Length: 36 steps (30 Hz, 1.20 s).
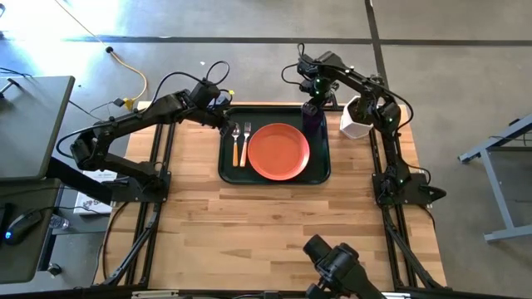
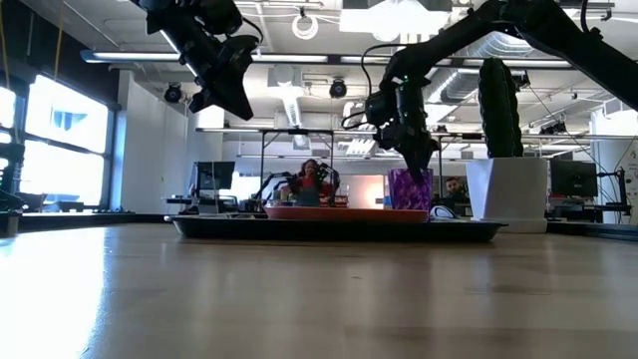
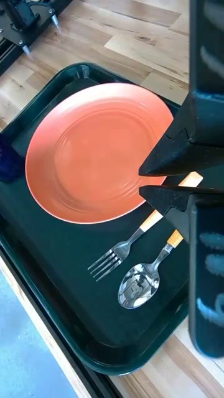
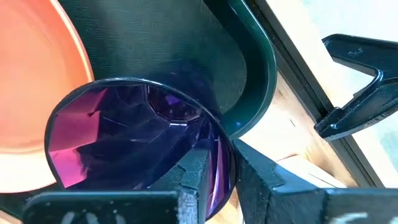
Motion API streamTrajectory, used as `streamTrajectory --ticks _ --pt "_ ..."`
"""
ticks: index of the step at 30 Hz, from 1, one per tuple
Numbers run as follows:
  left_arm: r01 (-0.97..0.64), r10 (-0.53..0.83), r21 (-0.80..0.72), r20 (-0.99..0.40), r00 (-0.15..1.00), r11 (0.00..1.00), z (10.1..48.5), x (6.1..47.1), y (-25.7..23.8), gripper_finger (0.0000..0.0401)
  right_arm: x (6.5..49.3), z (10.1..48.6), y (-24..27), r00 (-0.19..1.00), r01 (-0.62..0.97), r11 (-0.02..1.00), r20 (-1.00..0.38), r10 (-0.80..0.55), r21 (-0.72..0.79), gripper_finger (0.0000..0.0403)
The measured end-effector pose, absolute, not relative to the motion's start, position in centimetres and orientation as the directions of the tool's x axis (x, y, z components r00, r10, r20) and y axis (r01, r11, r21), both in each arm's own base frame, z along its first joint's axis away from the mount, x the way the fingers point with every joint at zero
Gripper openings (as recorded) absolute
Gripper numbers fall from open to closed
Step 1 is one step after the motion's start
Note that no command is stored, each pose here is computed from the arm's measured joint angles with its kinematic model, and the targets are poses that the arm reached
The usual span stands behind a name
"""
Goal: Pick and place plate/cup/fork/spoon on tray
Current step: Put the purple cup on the top right of the orange plate, then adjust the light orange fork
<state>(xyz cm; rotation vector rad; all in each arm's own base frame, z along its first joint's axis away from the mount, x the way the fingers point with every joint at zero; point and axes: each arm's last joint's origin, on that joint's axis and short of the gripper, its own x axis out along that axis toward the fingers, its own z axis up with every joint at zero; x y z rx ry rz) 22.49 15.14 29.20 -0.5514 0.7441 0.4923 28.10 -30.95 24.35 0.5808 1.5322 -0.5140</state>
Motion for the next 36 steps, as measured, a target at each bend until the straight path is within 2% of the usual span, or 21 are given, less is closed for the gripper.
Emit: streamTrajectory --ticks 12,18,30,36 --pt "-0.594 0.22 -0.289 -0.739 0.637 0.751 29.2 22.5 15.1 0.0026 27.7 24.4 -31.3 -0.016 0.673 0.739 -0.999 0.048 0.025 0.0064" --pt "-0.594 0.22 -0.289 -0.739 0.637 0.751 29.2 22.5 15.2 0.0026 27.8 25.0 -31.5 -0.026 0.671 0.741 -1.0 0.006 -0.013 0.0064" --pt "-0.58 0.231 -0.278 -0.723 0.651 0.766 29.3 22.7 15.3 0.0026 27.6 31.0 -31.5 0.058 0.68 0.733 -0.994 -0.091 -0.028 0.0064" --pt "-0.568 0.297 -0.234 -0.664 0.686 0.789 29.1 23.8 16.8 0.0026 27.5 34.4 -30.5 0.184 0.668 0.744 -0.962 -0.201 -0.027 0.0064"
